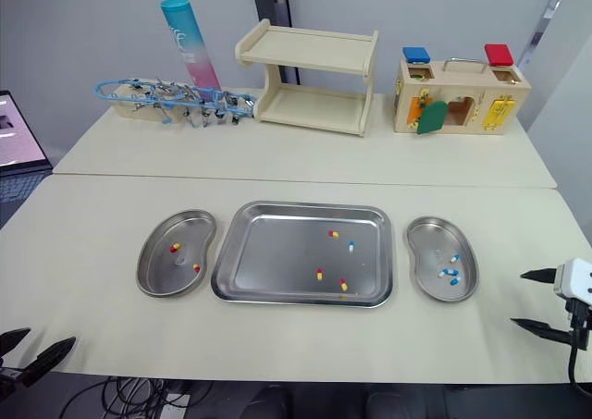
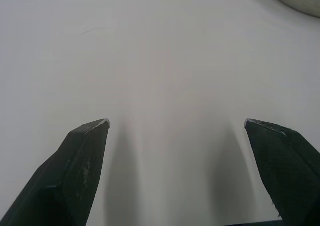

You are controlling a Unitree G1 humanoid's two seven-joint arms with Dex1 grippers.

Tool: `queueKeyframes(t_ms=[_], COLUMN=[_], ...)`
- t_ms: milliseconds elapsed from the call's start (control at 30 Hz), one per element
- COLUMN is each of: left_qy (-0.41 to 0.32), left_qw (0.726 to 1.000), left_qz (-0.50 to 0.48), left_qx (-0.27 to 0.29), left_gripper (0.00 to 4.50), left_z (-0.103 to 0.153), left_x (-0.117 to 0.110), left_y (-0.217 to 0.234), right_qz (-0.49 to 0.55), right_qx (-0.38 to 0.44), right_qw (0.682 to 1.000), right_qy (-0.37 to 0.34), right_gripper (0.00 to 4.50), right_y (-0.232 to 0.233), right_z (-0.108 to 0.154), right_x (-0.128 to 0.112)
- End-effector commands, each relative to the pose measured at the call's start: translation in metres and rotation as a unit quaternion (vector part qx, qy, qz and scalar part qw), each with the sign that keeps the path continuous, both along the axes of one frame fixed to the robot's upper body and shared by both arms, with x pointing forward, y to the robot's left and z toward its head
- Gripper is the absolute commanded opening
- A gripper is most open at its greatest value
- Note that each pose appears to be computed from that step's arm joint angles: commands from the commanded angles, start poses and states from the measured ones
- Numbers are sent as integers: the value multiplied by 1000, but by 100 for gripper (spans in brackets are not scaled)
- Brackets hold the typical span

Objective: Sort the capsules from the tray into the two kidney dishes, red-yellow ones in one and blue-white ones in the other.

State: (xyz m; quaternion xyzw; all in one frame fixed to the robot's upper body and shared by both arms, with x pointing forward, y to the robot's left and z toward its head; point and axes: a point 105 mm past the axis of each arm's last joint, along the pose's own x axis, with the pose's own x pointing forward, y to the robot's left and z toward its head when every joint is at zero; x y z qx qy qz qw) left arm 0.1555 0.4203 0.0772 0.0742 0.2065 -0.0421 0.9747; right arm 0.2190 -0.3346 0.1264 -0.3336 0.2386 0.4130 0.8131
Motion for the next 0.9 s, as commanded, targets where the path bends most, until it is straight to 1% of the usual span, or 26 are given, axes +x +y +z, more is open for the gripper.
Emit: queueKeyframes(t_ms=[33,233,433,533,700,767,867,900], left_qy=[-22,-22,-29,-29,-32,-46,-62,-65], left_qw=[1000,1000,999,998,995,992,985,980], left_qz=[-4,-14,-32,-54,-94,-114,-156,-188], left_qx=[7,-2,0,3,7,7,24,29], left_gripper=[450,450,450,450,450,450,450,450], left_z=[13,12,19,24,27,32,41,45], left_x=[4,6,10,12,21,29,39,43], left_y=[-2,-12,-20,-27,-44,-55,-71,-84], right_qz=[10,11,25,58,121,135,141,141], right_qx=[-2,0,16,42,108,141,176,186], right_qw=[1000,1000,999,996,985,978,971,969], right_qy=[-12,-14,-28,-43,-55,-67,-76,-76], right_gripper=[447,447,447,447,447,447,447,447], right_y=[3,3,14,37,90,115,141,149], right_z=[7,8,12,18,21,19,12,8], right_x=[1,1,6,8,1,-3,-8,-11])
